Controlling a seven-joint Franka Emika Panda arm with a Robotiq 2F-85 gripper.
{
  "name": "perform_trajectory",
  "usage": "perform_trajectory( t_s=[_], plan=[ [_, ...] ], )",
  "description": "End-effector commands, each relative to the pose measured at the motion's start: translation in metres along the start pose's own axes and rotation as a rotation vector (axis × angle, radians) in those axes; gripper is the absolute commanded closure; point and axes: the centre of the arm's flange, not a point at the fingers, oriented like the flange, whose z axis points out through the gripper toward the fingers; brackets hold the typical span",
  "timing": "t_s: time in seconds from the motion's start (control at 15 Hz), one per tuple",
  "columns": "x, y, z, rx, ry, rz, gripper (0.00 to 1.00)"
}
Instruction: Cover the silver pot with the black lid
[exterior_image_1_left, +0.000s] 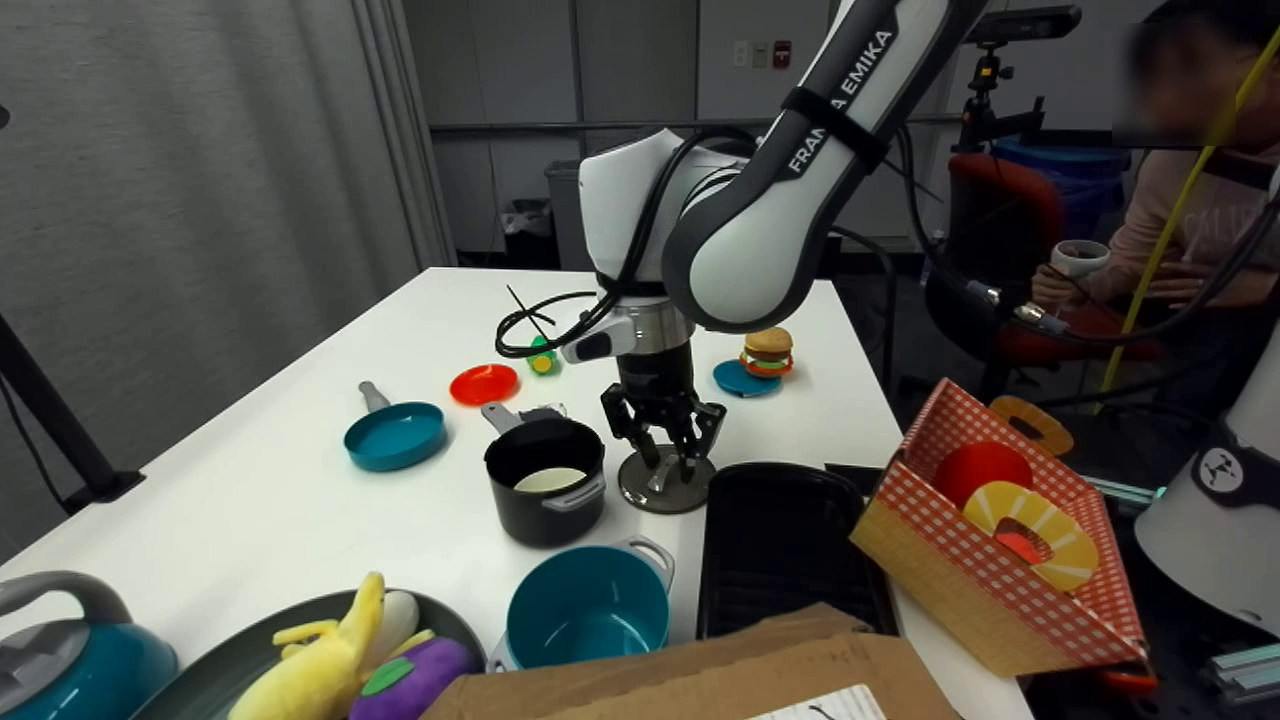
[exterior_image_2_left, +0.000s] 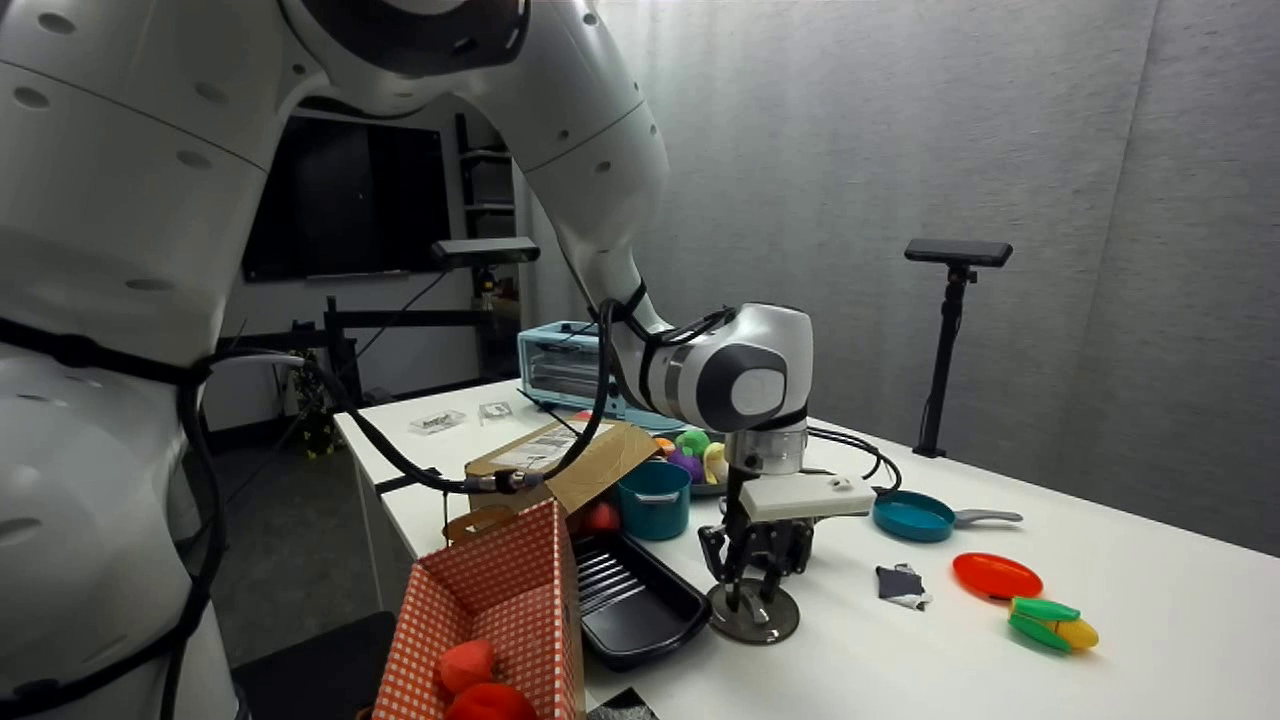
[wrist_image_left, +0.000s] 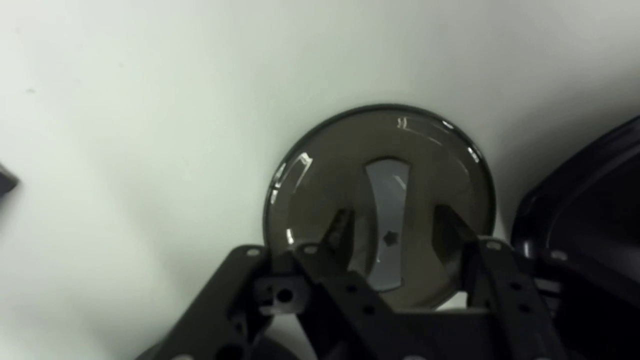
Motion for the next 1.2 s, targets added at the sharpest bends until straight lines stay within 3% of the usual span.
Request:
perform_trajectory(
  t_s=[0.0,0.13,0.2,0.73,1.13],
  plan=[
    [0.0,0.002,0.005,-0.019,-0.009,-0.027,0.85],
    [0.001,0.004,0.002,-0.025,-0.005,-0.027,0.98],
    [0.001,0.005,0.002,-0.027,-0.004,-0.025,1.0],
    [0.0,0.001,-0.016,-0.021,0.015,0.015,0.96],
    [0.003,-0.005,-0.052,-0.037,0.05,0.07,0.96]
  ],
)
